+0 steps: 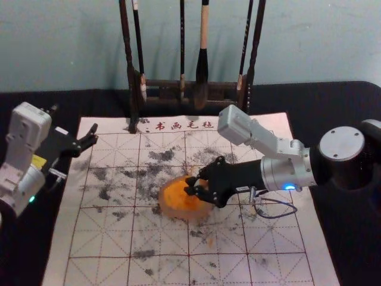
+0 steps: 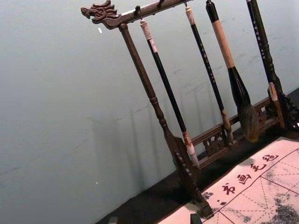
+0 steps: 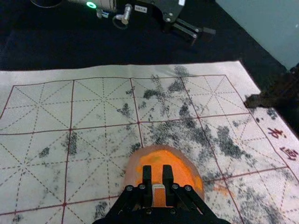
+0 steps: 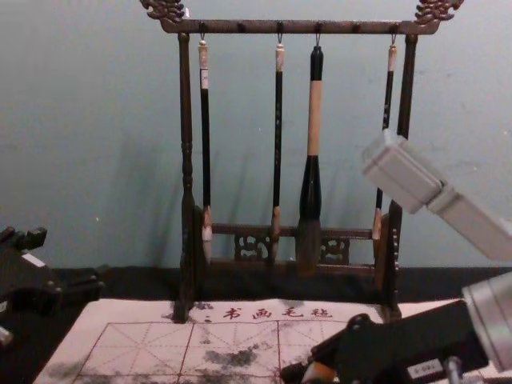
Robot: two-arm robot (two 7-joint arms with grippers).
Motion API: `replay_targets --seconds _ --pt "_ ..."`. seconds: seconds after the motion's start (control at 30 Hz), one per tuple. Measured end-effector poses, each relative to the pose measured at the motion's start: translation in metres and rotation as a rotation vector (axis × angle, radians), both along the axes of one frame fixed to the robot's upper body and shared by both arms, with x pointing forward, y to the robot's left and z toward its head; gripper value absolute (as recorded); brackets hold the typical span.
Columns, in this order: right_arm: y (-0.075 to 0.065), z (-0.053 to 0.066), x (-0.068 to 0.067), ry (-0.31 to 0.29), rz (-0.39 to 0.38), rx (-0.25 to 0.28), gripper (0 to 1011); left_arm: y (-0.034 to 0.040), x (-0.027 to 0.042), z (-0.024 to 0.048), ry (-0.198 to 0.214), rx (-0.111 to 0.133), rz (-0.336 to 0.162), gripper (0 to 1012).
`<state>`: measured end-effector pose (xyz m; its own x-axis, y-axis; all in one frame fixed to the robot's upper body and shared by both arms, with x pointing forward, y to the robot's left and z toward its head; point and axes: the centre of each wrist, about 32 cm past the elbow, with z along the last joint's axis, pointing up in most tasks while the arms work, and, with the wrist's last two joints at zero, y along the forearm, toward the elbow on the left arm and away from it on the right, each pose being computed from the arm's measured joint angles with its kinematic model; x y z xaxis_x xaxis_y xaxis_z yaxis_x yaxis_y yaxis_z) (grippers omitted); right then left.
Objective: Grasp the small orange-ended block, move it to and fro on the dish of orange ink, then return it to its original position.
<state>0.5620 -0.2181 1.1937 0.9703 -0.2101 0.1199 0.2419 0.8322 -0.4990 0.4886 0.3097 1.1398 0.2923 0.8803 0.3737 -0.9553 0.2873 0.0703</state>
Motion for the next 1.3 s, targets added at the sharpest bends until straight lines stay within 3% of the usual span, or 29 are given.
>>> replay_targets --seconds 0.83,1.3 --pt "0.021 -0.002 0.015 0.004 0.025 0.013 121 0.0000 0.0000 0.0000 0.000 0.000 0.000 1001" --pt "0.021 0.003 0.025 -0.016 0.010 -0.001 121 0.0000 0.0000 0.0000 0.000 0.000 0.000 1001"
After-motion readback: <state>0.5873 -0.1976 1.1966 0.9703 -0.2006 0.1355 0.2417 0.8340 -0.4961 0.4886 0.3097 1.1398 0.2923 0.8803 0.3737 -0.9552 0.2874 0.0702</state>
